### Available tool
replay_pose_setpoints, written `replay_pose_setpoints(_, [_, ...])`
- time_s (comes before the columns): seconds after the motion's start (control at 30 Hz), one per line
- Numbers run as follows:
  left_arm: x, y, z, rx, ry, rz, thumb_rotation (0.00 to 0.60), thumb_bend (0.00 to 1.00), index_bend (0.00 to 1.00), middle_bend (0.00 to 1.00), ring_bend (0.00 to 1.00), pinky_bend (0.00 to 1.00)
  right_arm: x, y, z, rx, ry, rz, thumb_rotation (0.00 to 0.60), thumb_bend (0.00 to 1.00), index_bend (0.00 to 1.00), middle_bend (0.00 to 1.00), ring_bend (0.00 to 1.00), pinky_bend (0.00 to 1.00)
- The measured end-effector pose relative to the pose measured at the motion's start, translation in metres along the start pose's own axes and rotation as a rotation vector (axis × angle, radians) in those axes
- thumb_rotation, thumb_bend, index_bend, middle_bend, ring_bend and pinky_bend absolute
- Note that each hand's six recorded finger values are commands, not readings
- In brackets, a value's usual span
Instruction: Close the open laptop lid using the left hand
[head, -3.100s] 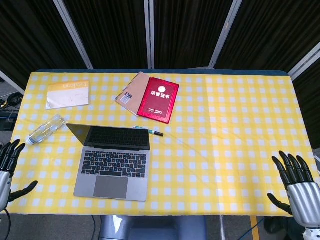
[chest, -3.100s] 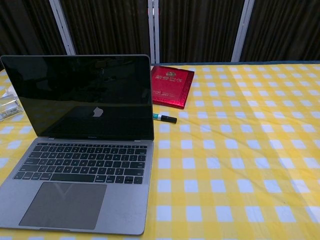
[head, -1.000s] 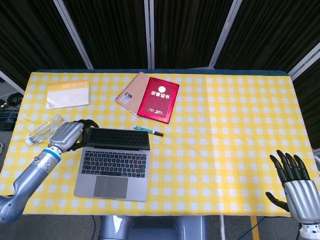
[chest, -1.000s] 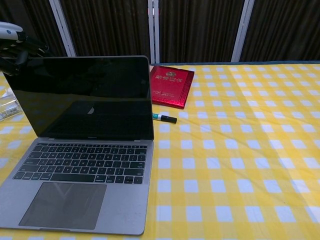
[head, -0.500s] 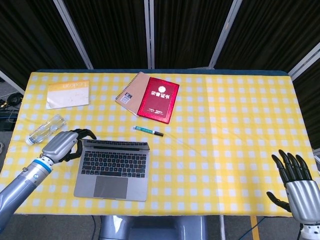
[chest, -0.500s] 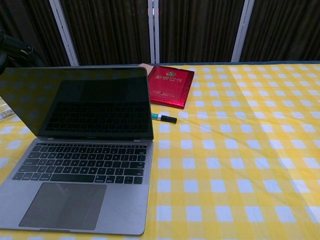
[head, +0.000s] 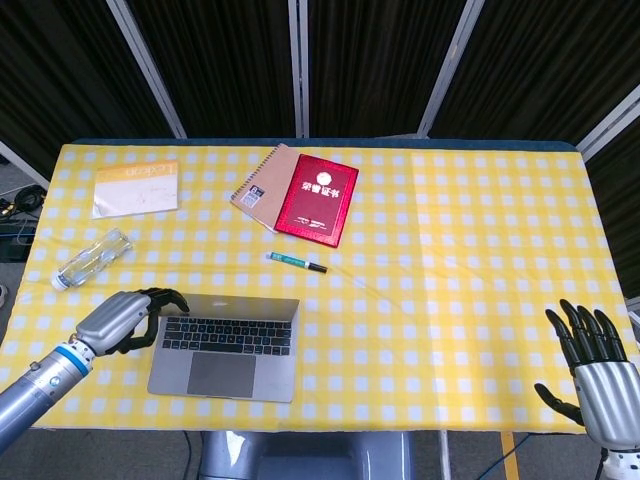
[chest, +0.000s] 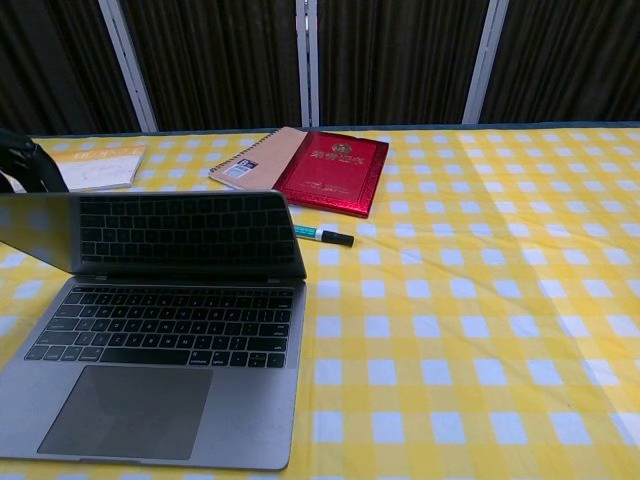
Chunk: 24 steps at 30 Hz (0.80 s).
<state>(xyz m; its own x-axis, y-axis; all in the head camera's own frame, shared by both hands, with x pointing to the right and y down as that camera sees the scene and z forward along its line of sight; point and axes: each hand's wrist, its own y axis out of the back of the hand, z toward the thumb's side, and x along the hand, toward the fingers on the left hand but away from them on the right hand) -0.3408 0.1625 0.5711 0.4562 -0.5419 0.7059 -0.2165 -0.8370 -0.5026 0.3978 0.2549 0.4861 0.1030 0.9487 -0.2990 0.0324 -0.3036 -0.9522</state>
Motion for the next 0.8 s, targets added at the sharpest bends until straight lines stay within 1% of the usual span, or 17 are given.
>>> replay_pose_setpoints(0.1, [-0.003, -0.010, -0.002, 0.010, -0.014, -0.019, 0.600, 1.00, 0.31, 0.24, 0.22, 0.28, 0.000, 0.000, 0.000, 0.000, 0.000, -0.002, 0.600, 0.00, 0.02, 0.00, 0.00, 0.00])
replay_pose_setpoints(0.2, [-0.005, -0.018, -0.003, 0.025, -0.035, -0.020, 0.600, 1.00, 0.32, 0.24, 0.22, 0.28, 0.000, 0.001, 0.000, 0.000, 0.000, -0.002, 0.600, 0.00, 0.02, 0.00, 0.00, 0.00])
replay_pose_setpoints(0.43, [-0.006, -0.044, -0.004, 0.020, -0.071, -0.050, 0.600, 1.00, 0.31, 0.24, 0.22, 0.28, 0.001, 0.002, 0.000, 0.001, -0.001, -0.007, 0.600, 0.00, 0.02, 0.00, 0.00, 0.00])
replay_pose_setpoints(0.8, [0.005, -0.077, 0.000, 0.043, -0.102, -0.118, 0.600, 1.00, 0.32, 0.24, 0.22, 0.28, 0.001, 0.002, 0.000, 0.001, -0.005, -0.009, 0.600, 0.00, 0.02, 0.00, 0.00, 0.00])
